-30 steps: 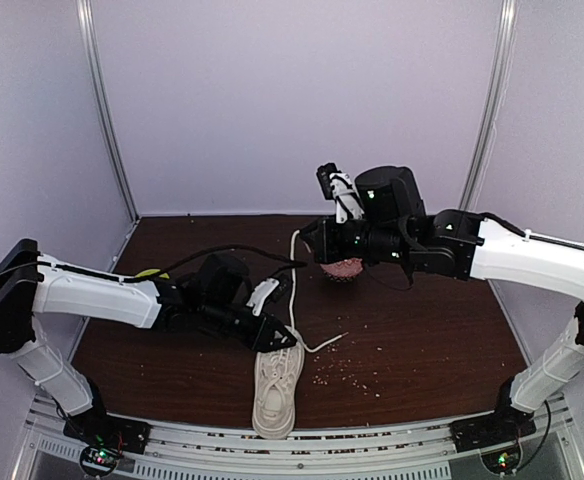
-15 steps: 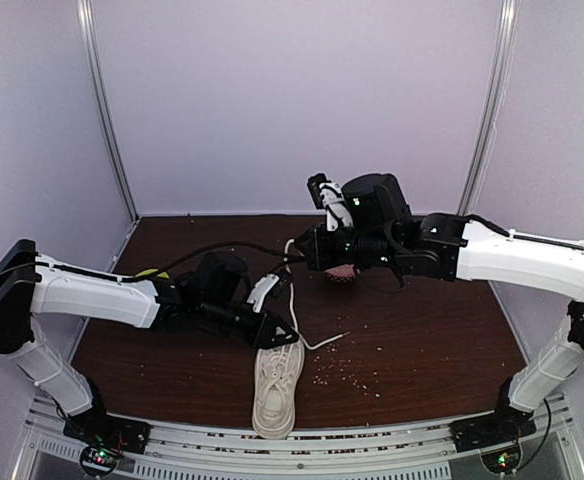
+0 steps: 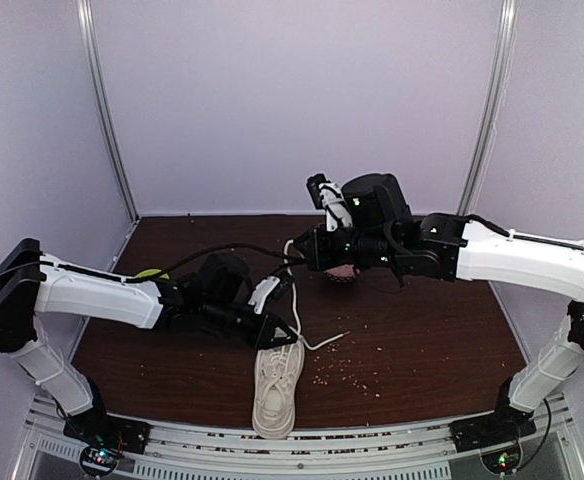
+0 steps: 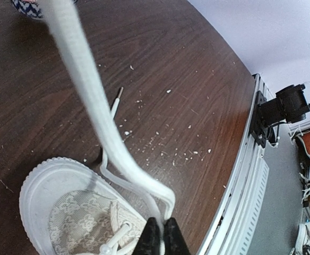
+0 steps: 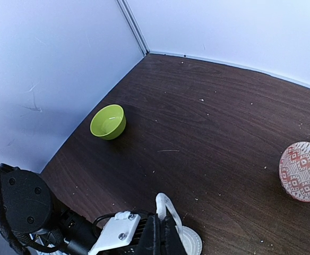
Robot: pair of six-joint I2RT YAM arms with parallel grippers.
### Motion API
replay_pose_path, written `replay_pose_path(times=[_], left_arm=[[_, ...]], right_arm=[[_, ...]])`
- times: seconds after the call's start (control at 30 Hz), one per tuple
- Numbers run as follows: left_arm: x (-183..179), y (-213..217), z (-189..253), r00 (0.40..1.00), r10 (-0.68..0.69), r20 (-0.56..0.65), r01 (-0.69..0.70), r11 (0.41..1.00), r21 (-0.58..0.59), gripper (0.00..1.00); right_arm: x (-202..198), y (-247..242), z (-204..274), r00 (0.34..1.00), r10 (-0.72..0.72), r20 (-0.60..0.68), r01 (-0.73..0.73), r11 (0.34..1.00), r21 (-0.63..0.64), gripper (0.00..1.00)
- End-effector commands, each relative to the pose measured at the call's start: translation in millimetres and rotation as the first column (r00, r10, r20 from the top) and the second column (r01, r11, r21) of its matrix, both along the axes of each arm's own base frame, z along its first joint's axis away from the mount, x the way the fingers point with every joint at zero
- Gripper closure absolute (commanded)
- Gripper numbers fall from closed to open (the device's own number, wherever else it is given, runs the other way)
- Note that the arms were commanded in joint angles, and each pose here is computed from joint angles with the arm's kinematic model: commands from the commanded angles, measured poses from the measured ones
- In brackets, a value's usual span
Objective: Tie the shoes
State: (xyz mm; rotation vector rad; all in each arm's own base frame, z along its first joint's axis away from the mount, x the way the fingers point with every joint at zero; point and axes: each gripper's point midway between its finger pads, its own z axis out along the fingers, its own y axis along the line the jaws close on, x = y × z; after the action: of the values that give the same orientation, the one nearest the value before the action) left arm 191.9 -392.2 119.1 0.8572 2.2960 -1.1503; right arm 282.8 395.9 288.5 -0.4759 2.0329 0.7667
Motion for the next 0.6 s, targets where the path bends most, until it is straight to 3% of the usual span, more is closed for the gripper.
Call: replay_pose_path(times=[0.0,0.27,0.57], left_arm=[[9,-12,17,0.999,0.011,0.04,-0.009,0.998,-0.064,0.97],[6,-5,23,0.998,0.025,0.062,-0.018,0.995,-0.097,1.0],[-3,14,23,0.996,0.086,0.032,-0.079,0.983,-0.168,1.0]], right_arm=[[3,3,14,1.0,0.001,0.019,-0.002,1.0,0.028,1.0],[7,10,1,1.0,0.005,0.004,-0.005,1.0,0.018,1.0],[18,58,-48,0.993,0.085,-0.083,-0.085,0.996,0.006,0.99]])
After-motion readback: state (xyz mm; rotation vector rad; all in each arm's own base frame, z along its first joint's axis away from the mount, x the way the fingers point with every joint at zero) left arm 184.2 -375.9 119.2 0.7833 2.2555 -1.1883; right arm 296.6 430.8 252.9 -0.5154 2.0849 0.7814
